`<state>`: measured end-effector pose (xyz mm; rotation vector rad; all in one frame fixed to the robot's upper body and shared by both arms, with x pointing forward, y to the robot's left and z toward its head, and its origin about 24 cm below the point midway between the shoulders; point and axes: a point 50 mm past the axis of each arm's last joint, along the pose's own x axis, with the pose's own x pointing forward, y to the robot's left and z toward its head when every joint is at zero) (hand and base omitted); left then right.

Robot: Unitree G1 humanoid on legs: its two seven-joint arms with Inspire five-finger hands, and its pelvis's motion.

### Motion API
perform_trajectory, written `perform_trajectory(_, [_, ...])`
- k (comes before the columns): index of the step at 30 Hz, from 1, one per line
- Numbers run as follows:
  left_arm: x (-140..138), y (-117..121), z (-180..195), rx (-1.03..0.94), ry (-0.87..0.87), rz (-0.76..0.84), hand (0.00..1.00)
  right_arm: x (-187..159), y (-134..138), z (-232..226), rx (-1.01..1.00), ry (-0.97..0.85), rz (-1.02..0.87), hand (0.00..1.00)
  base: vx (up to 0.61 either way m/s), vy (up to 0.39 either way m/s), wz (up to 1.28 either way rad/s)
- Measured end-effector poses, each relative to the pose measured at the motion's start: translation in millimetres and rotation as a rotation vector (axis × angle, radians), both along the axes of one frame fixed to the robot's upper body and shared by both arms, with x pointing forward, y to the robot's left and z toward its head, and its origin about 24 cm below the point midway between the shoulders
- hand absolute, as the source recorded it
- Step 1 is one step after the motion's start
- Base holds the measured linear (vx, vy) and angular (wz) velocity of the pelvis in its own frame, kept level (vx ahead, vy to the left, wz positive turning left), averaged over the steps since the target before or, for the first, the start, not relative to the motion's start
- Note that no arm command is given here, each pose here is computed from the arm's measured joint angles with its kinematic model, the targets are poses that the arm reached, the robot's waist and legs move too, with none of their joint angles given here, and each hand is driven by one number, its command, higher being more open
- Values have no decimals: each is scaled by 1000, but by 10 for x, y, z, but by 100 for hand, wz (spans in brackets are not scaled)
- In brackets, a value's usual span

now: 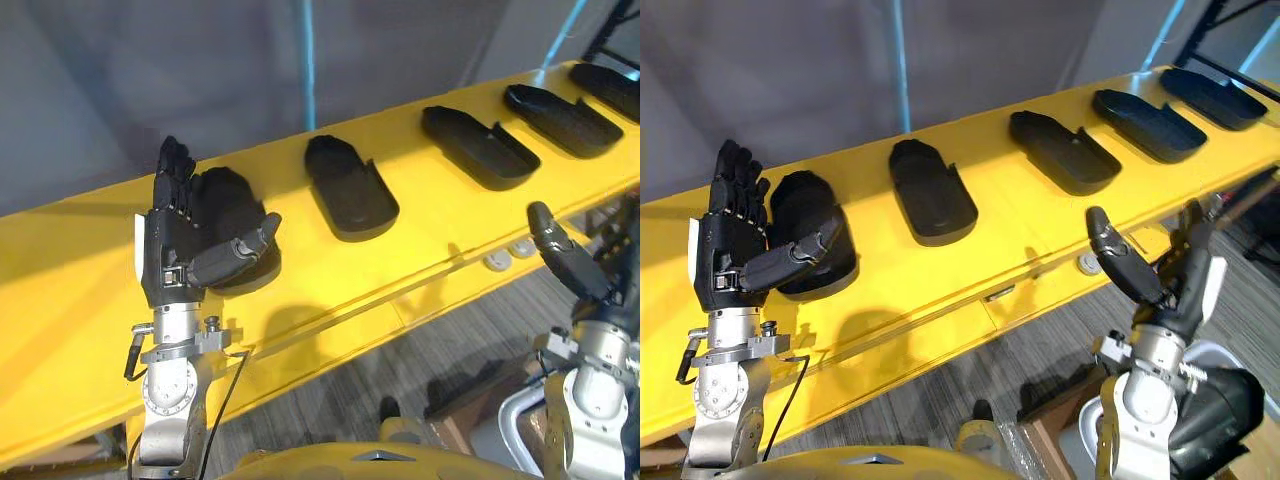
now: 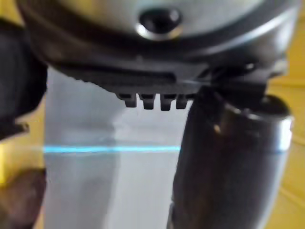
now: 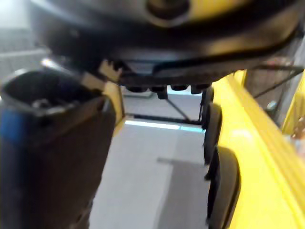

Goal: Walk over and take three plastic housings, then place them on the shelf

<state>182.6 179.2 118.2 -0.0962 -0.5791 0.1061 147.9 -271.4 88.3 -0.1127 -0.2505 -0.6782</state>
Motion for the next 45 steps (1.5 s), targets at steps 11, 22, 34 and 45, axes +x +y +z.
perform_trajectory(11, [-20, -528, 300, -161, -188, -227, 100, -231, 178, -179, 11, 32, -76, 100, 1, -5, -35])
perform_trajectory(22, [-215, -209, 416, -184, -259, 88, 100, 335, 862, -61, 34, -75, 379, 100, -46, 45, -77])
perform_trajectory(34, [-377, -7, 568, -169, -442, 191, 100, 137, 833, -256, 152, -11, 387, 100, -150, 48, -70])
perform_trajectory(45, [-169, 124, 246, -201, -200, 233, 100, 490, 971, -789, 188, 224, 431, 100, -92, -158, -25])
